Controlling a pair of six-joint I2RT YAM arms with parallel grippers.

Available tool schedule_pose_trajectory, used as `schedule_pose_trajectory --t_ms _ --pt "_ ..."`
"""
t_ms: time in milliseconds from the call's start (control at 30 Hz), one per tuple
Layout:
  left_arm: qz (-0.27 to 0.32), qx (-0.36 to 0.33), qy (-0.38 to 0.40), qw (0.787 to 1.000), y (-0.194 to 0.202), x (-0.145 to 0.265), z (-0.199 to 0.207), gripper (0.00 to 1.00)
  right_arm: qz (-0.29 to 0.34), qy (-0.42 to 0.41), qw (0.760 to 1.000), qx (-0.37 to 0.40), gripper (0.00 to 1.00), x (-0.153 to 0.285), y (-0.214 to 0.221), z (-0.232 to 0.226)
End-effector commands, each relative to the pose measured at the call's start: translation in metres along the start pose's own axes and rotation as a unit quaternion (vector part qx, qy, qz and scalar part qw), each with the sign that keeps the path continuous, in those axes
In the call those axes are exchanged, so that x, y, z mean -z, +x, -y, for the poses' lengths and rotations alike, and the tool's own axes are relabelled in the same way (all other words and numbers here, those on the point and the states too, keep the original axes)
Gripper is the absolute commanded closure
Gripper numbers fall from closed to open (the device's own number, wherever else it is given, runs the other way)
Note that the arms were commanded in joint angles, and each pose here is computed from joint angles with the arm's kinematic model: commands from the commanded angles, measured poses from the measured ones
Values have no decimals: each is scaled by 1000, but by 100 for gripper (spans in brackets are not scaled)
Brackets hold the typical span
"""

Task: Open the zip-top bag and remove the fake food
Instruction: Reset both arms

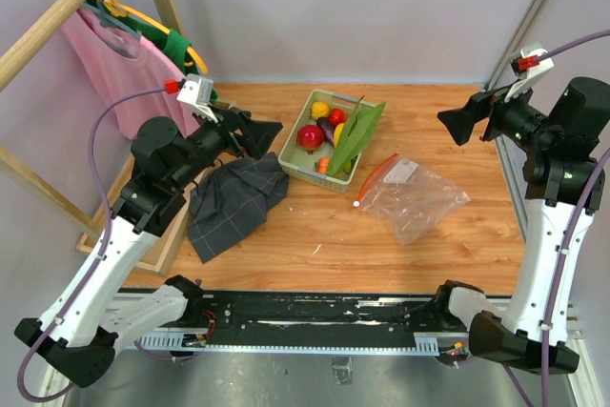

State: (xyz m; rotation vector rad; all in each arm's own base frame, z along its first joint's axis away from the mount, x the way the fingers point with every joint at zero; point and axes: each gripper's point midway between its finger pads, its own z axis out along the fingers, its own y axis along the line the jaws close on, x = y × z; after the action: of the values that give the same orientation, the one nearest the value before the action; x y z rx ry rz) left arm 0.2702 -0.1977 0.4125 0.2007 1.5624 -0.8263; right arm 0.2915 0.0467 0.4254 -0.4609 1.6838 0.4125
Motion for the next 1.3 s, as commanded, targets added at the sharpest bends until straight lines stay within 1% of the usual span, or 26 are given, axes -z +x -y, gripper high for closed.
schedule_pose_trajectory --t_ms 0,100,233,400,633,733,900,1267 --pt "-15 -6 4 1000 -1 -1 -3 1 -5 -1 1000 -17 2 9 -6 -6" --pt "-24 -17 -8 1000 -1 -1 -7 1 -3 -8 1000 -16 2 11 -11 -9" --pt "-27 -13 17 999 -1 -1 3 1 -2 -1 1000 -10 2 11 -13 -6" --pt "-19 -9 32 999 -3 2 9 1 -8 -16 1000 11 2 12 -7 -10" --pt "0 -5 35 999 -10 10 12 1 -9 -16 1000 -1 2 17 -1 -17" --pt "3 -1 43 999 -8 10 14 1 -10 -9 1000 -11 2 19 2 -19" --pt "2 7 51 999 0 8 14 1 -12 -1 1000 -4 2 25 5 -22" --pt "-4 4 48 999 7 8 11 1 -15 5 1000 -4 2 28 12 -24"
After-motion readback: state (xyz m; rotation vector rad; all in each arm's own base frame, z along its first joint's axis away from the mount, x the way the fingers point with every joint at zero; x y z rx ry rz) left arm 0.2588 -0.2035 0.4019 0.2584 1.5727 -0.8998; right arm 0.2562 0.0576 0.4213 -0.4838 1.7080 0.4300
